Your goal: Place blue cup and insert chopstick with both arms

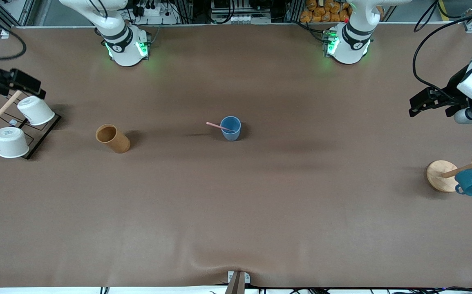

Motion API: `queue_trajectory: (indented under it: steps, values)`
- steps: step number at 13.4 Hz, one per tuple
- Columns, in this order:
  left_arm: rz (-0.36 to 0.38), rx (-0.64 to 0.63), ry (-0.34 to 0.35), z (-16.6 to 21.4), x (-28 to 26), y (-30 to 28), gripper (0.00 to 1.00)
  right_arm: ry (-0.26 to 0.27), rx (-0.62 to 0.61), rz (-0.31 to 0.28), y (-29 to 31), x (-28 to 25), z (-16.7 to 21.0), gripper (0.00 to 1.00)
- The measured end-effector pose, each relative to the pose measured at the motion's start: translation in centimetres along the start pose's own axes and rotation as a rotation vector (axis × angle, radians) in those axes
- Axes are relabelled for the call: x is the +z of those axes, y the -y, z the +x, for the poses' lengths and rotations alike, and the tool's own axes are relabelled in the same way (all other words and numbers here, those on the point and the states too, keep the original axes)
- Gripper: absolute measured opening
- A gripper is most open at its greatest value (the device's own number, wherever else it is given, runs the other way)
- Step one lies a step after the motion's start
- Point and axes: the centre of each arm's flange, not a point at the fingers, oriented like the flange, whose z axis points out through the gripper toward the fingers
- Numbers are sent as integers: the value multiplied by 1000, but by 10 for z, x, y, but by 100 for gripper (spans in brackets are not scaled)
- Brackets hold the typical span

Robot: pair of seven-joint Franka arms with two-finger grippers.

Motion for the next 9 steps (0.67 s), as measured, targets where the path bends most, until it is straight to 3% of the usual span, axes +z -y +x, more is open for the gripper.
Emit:
queue_trajectory:
  steps: [5, 9]
  values:
    - [0, 0, 0, 0, 0, 0, 100, -60, -24, 5, 6, -2, -8, 100]
    - [0, -2, 0, 0, 0, 1, 100, -76, -32, 7, 11, 4, -1, 100]
